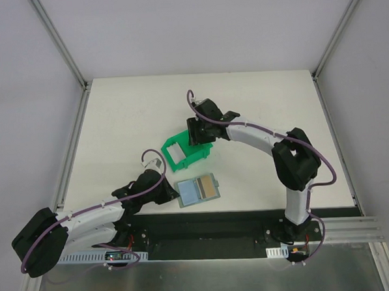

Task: Put the credit cards into the card holder
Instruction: Move the storage box to the center of the board.

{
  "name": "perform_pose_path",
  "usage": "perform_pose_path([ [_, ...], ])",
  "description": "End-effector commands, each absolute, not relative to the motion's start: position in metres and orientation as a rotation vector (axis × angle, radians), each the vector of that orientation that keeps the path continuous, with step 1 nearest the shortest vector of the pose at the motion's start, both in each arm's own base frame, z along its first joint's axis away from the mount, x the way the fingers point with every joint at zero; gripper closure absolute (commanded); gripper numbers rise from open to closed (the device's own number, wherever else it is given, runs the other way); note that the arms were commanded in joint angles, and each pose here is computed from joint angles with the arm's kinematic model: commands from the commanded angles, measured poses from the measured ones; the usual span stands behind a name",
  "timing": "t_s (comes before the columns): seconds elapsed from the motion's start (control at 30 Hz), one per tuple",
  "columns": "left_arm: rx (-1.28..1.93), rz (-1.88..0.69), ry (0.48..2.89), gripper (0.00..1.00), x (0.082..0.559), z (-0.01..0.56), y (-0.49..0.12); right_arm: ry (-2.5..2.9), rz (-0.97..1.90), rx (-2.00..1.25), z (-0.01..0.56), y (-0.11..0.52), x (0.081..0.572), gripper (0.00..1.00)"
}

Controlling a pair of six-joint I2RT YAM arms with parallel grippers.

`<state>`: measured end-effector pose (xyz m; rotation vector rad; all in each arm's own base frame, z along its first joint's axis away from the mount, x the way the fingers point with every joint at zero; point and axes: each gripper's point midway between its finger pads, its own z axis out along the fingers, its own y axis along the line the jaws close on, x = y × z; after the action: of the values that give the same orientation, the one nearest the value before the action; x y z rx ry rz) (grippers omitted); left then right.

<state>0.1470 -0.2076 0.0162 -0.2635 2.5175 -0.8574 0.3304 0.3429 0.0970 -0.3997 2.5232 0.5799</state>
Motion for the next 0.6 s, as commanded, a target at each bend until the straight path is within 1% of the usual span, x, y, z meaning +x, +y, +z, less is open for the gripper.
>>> perform_pose_path([
  [0.0,-0.254,-0.813,2.498,1.00,0.156,0.020,-0.206,2.494,0.590,-0.425,0.102,0.345,0.337,0.47],
  [0.17,-0.253,-0.819,2.493,1.00,0.156,0.022,-0.206,2.444,0.496,-0.347,0.097,0.323,0.342,0.46],
  [0.33,-0.256,-0.809,2.496,1.00,0.156,0.020,-0.205,2.444,0.409,-0.296,0.091,0.296,0.332,0.46],
  [0.47,-0.249,-0.810,2.495,1.00,0.157,0.021,-0.206,2.434,0.414,-0.224,0.090,0.286,0.323,0.46],
  [0.57,-0.246,-0.811,2.498,1.00,0.157,0.021,-0.207,2.406,0.486,-0.210,0.095,0.289,0.319,0.44],
])
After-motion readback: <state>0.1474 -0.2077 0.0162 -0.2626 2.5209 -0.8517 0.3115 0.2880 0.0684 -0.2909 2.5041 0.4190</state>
